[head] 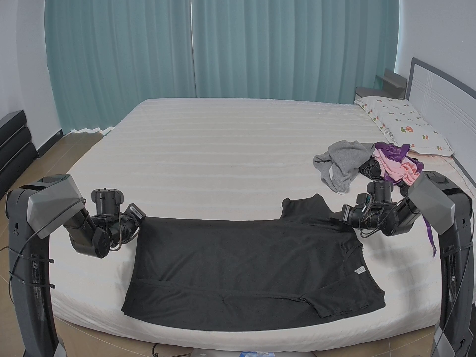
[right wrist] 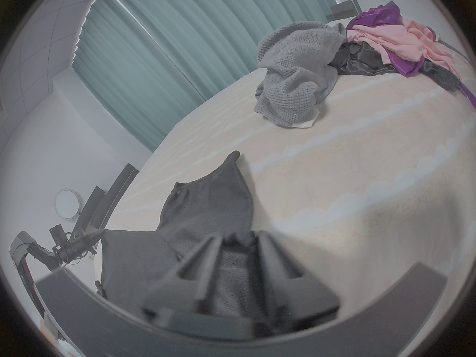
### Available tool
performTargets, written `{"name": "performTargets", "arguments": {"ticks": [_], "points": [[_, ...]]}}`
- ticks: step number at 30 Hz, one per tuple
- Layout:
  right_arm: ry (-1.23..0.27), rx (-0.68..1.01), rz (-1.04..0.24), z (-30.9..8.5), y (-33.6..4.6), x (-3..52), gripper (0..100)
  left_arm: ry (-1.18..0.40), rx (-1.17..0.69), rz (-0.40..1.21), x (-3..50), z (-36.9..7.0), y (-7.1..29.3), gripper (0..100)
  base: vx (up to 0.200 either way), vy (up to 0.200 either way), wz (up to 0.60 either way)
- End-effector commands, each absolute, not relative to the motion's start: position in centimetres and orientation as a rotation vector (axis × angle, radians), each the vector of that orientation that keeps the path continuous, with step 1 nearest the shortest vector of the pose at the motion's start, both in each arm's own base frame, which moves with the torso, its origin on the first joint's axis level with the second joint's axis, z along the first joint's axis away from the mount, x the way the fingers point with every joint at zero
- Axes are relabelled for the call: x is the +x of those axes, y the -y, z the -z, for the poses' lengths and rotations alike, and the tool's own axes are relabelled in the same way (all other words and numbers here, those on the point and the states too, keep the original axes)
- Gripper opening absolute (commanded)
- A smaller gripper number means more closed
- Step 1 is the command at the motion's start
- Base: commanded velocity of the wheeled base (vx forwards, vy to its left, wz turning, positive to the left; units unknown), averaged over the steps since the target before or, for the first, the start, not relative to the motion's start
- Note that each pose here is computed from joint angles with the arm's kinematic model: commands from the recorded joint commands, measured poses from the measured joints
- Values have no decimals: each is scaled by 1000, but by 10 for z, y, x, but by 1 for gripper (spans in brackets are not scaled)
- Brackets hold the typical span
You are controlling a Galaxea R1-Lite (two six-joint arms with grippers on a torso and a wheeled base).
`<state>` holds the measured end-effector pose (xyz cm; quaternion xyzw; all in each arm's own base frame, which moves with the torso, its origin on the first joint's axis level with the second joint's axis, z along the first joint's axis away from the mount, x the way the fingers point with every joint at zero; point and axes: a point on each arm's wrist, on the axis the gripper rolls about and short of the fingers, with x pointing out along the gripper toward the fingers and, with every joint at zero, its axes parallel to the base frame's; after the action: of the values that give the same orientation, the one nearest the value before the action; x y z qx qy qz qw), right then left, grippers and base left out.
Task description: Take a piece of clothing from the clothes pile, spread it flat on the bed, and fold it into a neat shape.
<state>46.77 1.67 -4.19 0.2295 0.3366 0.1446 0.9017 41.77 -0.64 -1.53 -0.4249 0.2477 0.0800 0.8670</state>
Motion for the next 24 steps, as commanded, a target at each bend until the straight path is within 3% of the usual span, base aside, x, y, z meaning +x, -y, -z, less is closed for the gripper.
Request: {"name": "performTargets", "arguments": {"ticks": [1, 24], "points": [[-690, 479, -288, 43, -11, 468, 0, -516, -890, -165, 418, 14, 7, 0, 0, 0, 0], [-499, 551, -255, -11, -1, 471, 0, -440, -886, -129, 421, -4, 7, 0, 0, 0, 0]]}}
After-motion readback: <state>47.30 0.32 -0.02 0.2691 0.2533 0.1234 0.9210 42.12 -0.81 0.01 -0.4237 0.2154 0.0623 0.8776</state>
